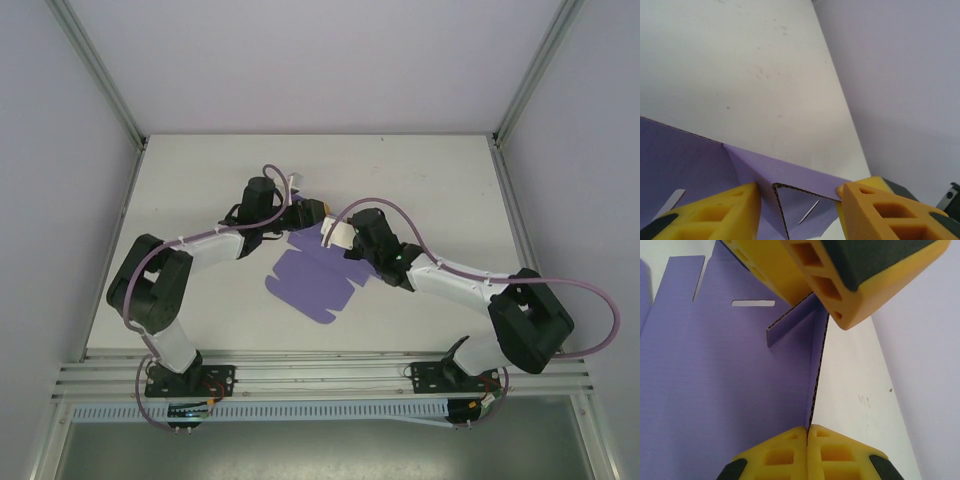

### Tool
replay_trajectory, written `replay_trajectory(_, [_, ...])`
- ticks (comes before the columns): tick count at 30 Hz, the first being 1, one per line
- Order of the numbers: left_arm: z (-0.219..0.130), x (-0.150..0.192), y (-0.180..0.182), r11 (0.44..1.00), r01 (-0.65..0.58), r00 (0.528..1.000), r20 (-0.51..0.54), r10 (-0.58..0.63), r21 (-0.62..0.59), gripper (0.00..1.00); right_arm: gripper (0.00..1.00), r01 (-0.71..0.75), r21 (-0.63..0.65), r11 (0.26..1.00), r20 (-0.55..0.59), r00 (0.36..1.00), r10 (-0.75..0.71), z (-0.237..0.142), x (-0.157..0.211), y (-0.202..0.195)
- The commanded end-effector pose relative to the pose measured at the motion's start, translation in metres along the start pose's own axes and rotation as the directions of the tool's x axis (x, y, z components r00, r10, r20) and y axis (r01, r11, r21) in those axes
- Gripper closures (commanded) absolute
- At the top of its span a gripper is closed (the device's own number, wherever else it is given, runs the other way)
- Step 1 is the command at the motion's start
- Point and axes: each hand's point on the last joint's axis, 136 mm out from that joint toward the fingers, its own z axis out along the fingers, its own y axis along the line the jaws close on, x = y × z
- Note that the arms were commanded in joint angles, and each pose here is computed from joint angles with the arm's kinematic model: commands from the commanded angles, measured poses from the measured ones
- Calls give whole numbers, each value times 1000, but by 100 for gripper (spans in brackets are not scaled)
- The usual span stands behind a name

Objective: Assemble paper box

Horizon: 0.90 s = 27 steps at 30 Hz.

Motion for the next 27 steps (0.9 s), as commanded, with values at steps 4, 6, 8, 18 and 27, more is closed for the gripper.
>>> replay_trajectory(4, [-7,4,-38,993,-66,998,-9,67,97,54,100,22,-42,999,188,982,-14,-12,-40,16])
replay_trajectory(6, [-13,5,-32,997,-70,998,-3,70,44,54,100,22,-35,999,188,982,-15,-16,-39,14])
replay_trajectory(8, [-23,9,-26,996,-90,996,-2,90,-22,50,100,29,-18,999,172,985,-26,-18,-36,11])
replay_trajectory(18, [-124,11,45,845,-218,965,21,261,-489,2,100,70,-12,997,117,991,-68,-29,-18,0])
replay_trajectory(27, [-128,4,62,745,-556,822,-111,558,-368,2,100,44,-117,992,162,986,-25,-40,-22,0])
